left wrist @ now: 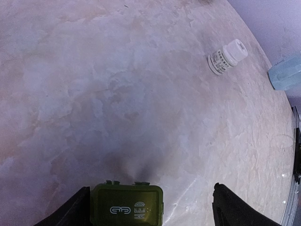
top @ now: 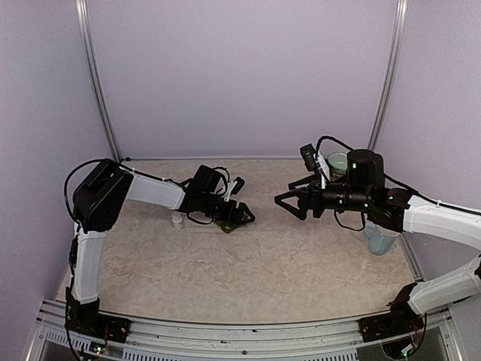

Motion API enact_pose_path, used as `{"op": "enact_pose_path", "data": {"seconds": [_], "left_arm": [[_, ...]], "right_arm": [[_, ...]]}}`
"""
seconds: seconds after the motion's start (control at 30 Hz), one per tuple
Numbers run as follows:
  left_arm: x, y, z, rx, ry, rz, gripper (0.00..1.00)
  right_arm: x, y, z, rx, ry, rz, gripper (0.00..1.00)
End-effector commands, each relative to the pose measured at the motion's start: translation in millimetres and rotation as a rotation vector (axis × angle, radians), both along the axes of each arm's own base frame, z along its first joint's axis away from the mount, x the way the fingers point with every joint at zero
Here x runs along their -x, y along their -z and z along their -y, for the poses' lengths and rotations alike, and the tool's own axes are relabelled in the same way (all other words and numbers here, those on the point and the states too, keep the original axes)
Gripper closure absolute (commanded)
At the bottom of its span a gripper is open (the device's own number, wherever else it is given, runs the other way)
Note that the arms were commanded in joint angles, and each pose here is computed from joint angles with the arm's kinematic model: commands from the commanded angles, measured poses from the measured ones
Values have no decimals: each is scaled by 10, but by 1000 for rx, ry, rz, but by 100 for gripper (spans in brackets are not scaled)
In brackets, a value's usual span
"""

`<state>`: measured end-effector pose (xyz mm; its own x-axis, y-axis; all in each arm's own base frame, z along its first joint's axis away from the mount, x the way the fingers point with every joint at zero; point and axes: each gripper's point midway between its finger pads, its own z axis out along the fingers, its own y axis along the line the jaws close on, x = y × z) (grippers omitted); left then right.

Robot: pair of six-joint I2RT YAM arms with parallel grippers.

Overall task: Sort the pills into containers
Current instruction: Move the pill container to the center of the board.

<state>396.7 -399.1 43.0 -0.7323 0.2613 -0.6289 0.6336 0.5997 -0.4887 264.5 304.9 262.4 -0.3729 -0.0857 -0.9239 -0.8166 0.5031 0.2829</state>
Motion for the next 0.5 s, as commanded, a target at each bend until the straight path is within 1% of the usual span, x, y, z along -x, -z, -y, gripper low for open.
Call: {"op": "enact_pose_path", "data": {"seconds": [0.0, 0.47], "left_arm": [[222, 87, 140, -3, 84, -22, 16], [564, -8, 374, 8, 146, -4, 16]], "right_arm": [[42, 30, -24, 6, -47, 23, 12], [87, 17, -1, 10, -57, 36, 11]]}}
